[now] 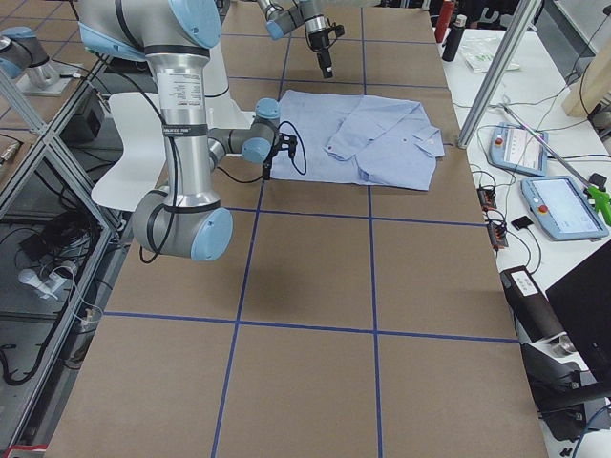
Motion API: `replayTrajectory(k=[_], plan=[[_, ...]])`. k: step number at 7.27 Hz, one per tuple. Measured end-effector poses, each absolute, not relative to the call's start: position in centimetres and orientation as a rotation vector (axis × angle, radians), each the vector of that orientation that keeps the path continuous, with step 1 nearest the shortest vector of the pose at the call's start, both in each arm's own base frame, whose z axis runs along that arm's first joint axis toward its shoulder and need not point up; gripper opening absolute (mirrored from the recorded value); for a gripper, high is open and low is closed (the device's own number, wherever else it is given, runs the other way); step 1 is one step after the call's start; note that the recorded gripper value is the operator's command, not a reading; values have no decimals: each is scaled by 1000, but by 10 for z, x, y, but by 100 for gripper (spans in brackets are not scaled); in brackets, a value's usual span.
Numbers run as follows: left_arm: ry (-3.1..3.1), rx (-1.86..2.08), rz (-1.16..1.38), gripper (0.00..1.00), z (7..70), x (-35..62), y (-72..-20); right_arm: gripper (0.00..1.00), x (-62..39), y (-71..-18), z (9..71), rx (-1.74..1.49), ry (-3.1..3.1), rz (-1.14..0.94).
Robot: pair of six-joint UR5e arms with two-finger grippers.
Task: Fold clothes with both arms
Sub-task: 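Position the right gripper at the hem corner nearest it while the left gripper holds still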
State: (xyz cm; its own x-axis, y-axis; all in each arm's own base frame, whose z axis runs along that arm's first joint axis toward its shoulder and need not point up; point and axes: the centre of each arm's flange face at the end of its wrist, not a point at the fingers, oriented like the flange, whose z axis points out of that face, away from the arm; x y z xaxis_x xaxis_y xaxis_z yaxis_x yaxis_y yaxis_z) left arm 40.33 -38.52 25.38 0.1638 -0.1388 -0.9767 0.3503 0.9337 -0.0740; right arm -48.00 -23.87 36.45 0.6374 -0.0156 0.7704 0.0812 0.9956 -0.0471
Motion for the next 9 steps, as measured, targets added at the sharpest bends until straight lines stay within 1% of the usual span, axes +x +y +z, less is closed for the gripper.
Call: replayTrajectory(k=[2, 4, 5, 6, 8, 9], plan=[[1366, 183, -350, 99, 253, 403, -384, 71, -482, -238, 369, -87, -864, -55], [1365, 182, -349, 99, 254, 403, -384, 68, -483, -239, 372, -88, -857, -53], [1365, 182, -349, 99, 253, 403, -384, 62, -483, -241, 371, -87, -858, -50], [1365, 182, -349, 99, 254, 403, -384, 53, -482, -242, 370, -87, -860, -49], [1364, 181, -349, 99, 254, 403, -384, 48, -481, -243, 371, -87, -859, -46], [1364, 181, -349, 99, 254, 403, -384, 41, -481, -244, 372, -87, -858, -45]])
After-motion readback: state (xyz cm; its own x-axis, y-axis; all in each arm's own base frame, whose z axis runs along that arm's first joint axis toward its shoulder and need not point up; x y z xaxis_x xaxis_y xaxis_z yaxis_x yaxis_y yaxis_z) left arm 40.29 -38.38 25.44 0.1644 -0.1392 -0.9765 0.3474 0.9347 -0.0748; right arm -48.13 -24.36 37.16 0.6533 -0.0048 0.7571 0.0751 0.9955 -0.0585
